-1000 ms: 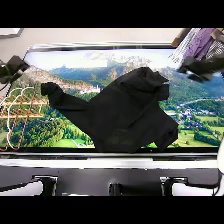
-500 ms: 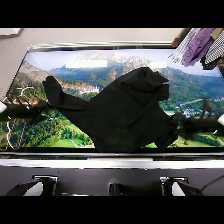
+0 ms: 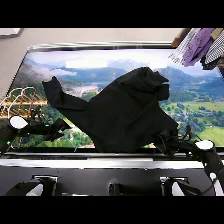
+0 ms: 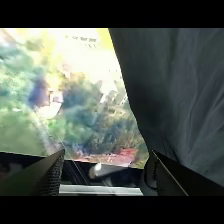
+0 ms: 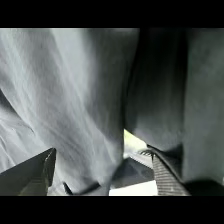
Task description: Fold the clothes and pants, and hang the long-sleeved shirts on hangers.
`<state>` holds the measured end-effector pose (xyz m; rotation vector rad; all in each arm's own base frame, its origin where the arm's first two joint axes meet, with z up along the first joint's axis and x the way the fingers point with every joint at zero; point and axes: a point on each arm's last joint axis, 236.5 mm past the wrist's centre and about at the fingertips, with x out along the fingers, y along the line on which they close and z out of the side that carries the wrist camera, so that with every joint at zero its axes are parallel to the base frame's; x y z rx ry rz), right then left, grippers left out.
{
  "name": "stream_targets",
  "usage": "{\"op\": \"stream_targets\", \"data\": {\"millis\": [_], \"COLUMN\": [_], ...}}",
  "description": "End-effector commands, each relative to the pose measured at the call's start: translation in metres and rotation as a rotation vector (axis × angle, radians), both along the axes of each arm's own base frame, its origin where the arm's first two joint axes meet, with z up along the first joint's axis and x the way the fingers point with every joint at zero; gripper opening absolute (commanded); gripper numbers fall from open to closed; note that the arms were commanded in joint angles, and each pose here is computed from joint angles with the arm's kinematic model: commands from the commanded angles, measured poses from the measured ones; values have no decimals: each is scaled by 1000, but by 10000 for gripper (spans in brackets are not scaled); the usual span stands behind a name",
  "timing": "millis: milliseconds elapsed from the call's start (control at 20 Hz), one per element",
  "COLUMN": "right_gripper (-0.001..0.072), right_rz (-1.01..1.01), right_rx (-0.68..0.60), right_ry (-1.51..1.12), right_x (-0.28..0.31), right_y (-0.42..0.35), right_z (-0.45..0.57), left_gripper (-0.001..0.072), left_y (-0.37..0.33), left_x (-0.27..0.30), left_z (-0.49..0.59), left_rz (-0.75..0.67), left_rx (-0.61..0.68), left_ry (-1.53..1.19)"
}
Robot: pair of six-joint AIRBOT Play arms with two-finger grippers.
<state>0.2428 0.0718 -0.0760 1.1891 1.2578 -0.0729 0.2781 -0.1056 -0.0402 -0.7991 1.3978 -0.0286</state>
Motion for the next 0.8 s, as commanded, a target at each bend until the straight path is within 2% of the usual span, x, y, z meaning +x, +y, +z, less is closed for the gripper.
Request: {"op": "stream_targets", "data": {"millis": [0,50,100,150,250,300,750], "right_gripper": [563,436,264,164,71,47,47], "right_rz": [-61,-68,-67,-65,-45,-43,6], "right_rx": [36,46,55,67,75,72,110], "right_ry": [-43,-49,-60,-75,-104,-117,-110], "right_x": [20,23,26,28,30,31,20], "right_y": [-2,-1,0,2,5,5,18], "right_z": [-9,-11,-11,-7,2,5,15], "left_gripper": [613,613,613,613,613,613,611], "left_y": [-13,-17,-21,-26,-38,-44,-98], "left_x": [0,2,3,2,-2,-2,25], "left_z": [-2,-1,-2,-4,-12,-16,-51], "left_rz": [-26,-33,-42,-52,-73,-81,-29], "left_rx": [-3,-3,0,-5,-19,-23,-64], "left_ry": [-21,-34,-45,-39,-9,-2,-54]}}
